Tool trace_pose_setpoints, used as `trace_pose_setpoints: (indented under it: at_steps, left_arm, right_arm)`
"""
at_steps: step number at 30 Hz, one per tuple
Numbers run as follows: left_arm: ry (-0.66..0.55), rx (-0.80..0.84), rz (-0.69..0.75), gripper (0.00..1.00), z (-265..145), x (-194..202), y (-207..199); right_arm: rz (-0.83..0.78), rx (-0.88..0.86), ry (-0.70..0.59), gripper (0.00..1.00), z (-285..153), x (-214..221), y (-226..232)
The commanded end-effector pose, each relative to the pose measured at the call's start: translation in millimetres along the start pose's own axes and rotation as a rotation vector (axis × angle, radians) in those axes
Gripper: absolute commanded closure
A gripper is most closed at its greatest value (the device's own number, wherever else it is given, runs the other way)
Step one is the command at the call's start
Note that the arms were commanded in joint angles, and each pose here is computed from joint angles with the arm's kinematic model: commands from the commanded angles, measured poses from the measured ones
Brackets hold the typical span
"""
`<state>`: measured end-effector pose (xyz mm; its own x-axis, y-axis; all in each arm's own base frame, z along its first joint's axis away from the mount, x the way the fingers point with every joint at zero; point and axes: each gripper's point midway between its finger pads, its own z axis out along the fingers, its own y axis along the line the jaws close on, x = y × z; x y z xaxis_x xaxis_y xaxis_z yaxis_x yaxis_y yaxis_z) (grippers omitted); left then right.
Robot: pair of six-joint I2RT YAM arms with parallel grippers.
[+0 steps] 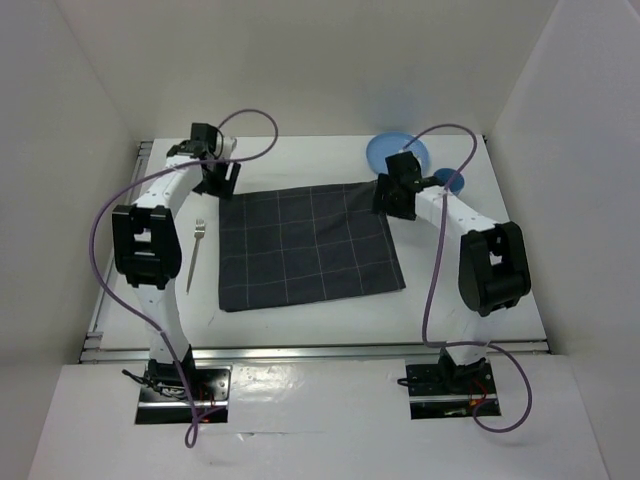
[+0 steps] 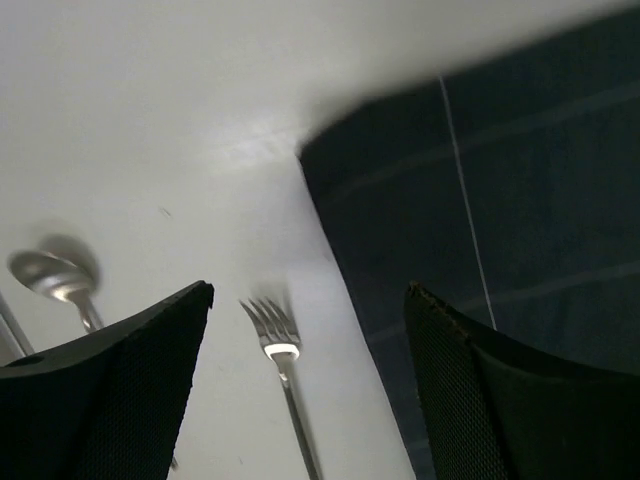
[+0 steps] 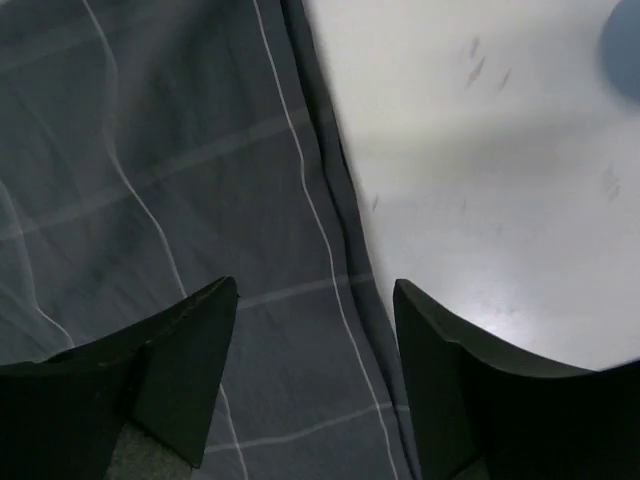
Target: Set the dinner table for one person
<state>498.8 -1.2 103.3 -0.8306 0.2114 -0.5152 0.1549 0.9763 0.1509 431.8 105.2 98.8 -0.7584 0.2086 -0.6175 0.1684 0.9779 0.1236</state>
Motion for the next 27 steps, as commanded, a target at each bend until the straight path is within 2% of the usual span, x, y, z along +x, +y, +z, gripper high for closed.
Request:
trace_pose_setpoints:
  at_steps: [1,2,3,4,7,8,10,12,15,16,19,20,21,23,24,26,27]
  left_arm:
    - [0.024,0.039,0.100,0.16,-23.5,28.3,-36.4]
    - [0.089,0.059,0.134,0.16,-14.9,58.8,-47.7]
    - [0.081,0.088,0.165,0.16,-12.9,63.4,-62.3]
    - [0.102,0.085,0.176,0.16,-9.2,73.5,-65.8]
    - [0.153,0.063,0.195,0.17,1.4,92.9,-67.5]
    - [0.183,0.067,0.198,0.17,7.1,103.3,-68.9]
    - [0.205,0.060,0.191,0.17,10.5,110.6,-68.7]
    - [0.246,0.056,0.197,0.18,15.1,126.7,-68.7]
    - [0.269,0.070,0.208,0.18,13.3,139.3,-70.4]
    - [0.262,0.083,0.205,0.18,9.6,139.4,-72.3]
    - [0.271,0.109,0.203,0.18,1.8,147.7,-76.0]
    - [0.278,0.119,0.203,0.18,-3.9,152.1,-77.1]
    - [0.268,0.129,0.200,0.18,-6.2,149.7,-78.5]
    - [0.301,0.170,0.198,0.18,-14.0,160.0,-84.5]
    - [0.302,0.184,0.196,0.18,-18.2,160.3,-86.4]
    - [0.333,0.208,0.194,0.19,-24.1,165.8,-89.4]
    - [0.345,0.221,0.193,0.19,-26.0,168.7,-91.2]
  right_arm:
    - [0.064,-0.039,0.092,0.34,11.5,37.6,1.3]
    - [0.077,-0.068,0.128,0.37,15.5,49.6,5.6]
    - [0.074,-0.073,0.166,0.41,21.1,61.9,5.5]
    - [0.108,-0.076,0.176,0.54,25.0,66.2,7.5]
    - [0.180,-0.043,0.277,0.78,24.1,100.6,4.3]
    - [0.209,-0.022,0.304,0.92,23.3,110.7,0.8]
    - [0.293,0.039,0.355,1.00,12.5,138.3,-12.8]
    - [0.353,0.100,0.419,1.00,1.0,172.2,-28.3]
    - [0.488,0.150,0.443,1.00,-24.6,199.6,-35.2]
    - [0.553,0.156,0.434,1.00,-37.5,199.1,-32.7]
    - [0.601,0.197,0.366,1.00,-52.9,196.8,-40.4]
    - [0.614,0.201,0.339,0.91,-53.7,191.8,-41.9]
    - [0.593,0.192,0.317,0.89,-53.3,187.2,-42.7]
    - [0.500,0.142,0.236,0.86,-49.0,154.1,-38.0]
    - [0.460,0.100,0.166,0.83,-50.2,118.1,-26.0]
    - [0.308,0.092,0.161,0.78,-43.3,95.4,-19.7]
    - [0.275,0.057,0.093,0.78,-48.2,54.4,-5.0]
